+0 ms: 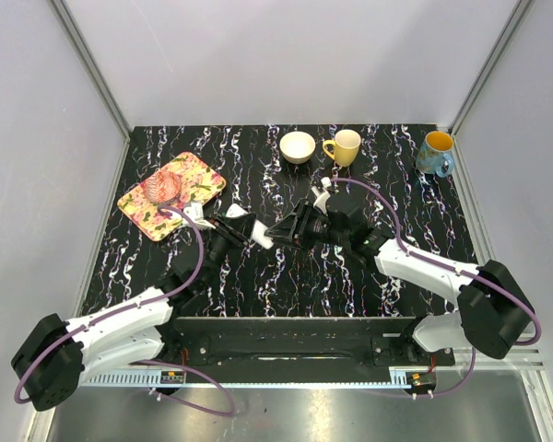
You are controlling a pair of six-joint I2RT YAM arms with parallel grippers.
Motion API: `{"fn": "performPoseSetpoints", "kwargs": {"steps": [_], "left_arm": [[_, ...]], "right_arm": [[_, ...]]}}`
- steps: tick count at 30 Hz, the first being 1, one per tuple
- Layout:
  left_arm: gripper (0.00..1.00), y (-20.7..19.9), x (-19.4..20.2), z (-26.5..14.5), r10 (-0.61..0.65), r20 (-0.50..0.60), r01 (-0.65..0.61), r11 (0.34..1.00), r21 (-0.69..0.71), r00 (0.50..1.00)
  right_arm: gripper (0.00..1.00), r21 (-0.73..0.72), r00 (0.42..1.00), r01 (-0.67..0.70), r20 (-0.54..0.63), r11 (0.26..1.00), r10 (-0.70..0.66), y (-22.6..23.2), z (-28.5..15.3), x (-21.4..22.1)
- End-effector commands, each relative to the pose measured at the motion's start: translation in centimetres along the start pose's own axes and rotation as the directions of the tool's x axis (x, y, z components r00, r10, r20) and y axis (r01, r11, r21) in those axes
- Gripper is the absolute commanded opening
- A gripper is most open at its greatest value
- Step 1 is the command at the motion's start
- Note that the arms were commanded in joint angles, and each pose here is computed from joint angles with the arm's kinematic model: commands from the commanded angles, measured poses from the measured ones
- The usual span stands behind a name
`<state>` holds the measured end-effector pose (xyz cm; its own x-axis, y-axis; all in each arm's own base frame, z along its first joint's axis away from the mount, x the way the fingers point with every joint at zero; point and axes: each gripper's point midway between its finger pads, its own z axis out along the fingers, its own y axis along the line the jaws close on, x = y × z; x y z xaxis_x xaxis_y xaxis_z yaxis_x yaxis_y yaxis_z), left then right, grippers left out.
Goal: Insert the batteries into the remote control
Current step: Remove the battery cover from the remote control.
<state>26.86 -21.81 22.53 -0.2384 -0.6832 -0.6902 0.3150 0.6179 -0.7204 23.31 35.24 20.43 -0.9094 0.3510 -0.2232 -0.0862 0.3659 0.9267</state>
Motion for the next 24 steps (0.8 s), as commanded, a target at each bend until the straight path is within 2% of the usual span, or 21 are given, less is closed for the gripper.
{"fn": "performPoseSetpoints", "kwargs": {"steps": [1, 12, 24], "left_arm": [[0.00, -3.9, 0.0, -0.5, -0.098, -0.033, 0.102, 0.982, 0.160, 0.995], [0.00, -2.9, -1.1, 0.1, -0.060, 0.015, 0.059, 0.995, 0.082, 0.998], [0.00, -2.3, -1.1, 0.4, -0.029, 0.013, 0.028, 0.999, 0.042, 1.000]], "right_arm": [[0.48, -0.116, 0.997, 0.072, 0.040, 0.991, -0.068, 4.3, -0.6, -1.2], [0.48, -0.104, 0.996, 0.080, 0.043, 0.991, -0.076, 4.3, -1.2, -1.1], [0.49, -0.112, 0.996, 0.086, 0.049, 0.990, -0.081, 4.7, -1.6, -1.1]]}}
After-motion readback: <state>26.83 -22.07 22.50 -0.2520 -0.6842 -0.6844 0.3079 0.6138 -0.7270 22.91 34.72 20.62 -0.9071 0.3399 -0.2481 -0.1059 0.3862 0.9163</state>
